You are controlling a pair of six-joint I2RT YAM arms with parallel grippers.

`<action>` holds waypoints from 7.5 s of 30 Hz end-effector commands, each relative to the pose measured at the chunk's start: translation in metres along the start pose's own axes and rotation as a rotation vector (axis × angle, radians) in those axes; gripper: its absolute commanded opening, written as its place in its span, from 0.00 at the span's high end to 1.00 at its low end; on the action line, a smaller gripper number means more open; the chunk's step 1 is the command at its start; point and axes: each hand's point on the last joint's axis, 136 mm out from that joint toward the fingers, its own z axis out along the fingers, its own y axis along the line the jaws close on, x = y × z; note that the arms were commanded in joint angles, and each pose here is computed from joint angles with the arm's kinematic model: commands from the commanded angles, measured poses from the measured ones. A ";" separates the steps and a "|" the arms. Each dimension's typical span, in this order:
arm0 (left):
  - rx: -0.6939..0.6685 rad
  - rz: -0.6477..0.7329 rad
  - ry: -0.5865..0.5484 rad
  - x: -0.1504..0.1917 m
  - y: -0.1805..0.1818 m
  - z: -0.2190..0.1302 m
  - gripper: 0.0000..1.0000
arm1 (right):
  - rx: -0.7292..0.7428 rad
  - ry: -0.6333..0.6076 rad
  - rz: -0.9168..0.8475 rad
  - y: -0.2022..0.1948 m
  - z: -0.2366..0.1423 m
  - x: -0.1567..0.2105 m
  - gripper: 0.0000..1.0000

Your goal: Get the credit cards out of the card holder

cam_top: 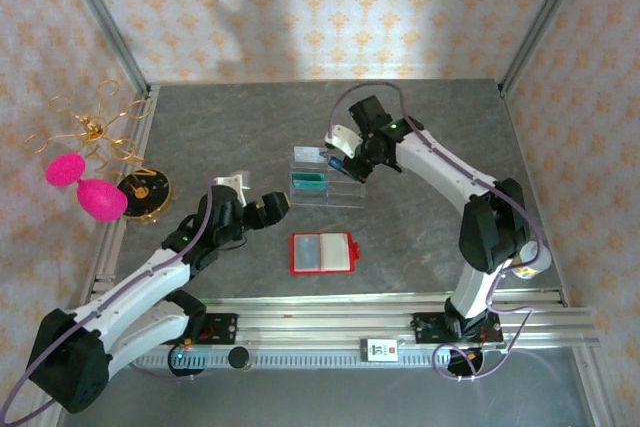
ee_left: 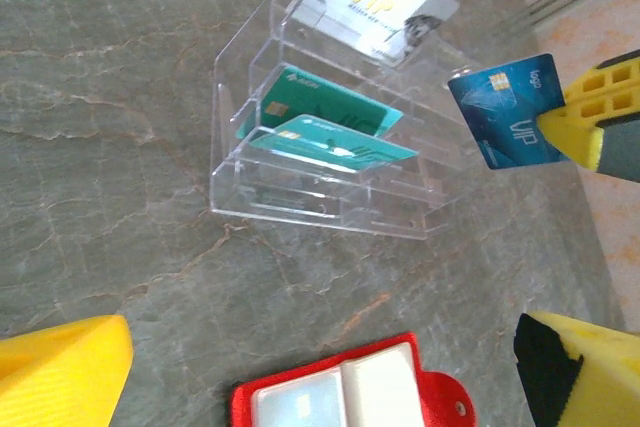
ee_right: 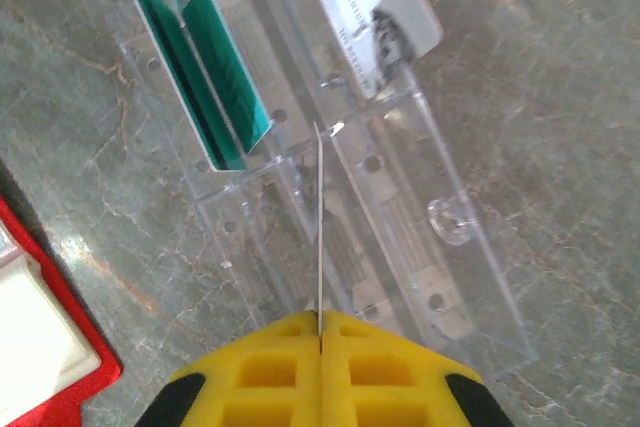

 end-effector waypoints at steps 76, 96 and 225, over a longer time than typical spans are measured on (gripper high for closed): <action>-0.049 0.000 0.101 -0.004 0.029 0.030 0.01 | -0.045 0.044 -0.322 -0.024 0.030 -0.003 0.78; 0.291 -0.072 0.003 -0.019 -0.030 0.007 0.01 | 0.003 -0.622 0.502 -0.010 -0.069 -0.103 0.69; 0.187 0.054 0.508 0.169 -0.039 0.056 0.85 | -0.126 -0.289 0.878 0.188 0.044 0.046 1.00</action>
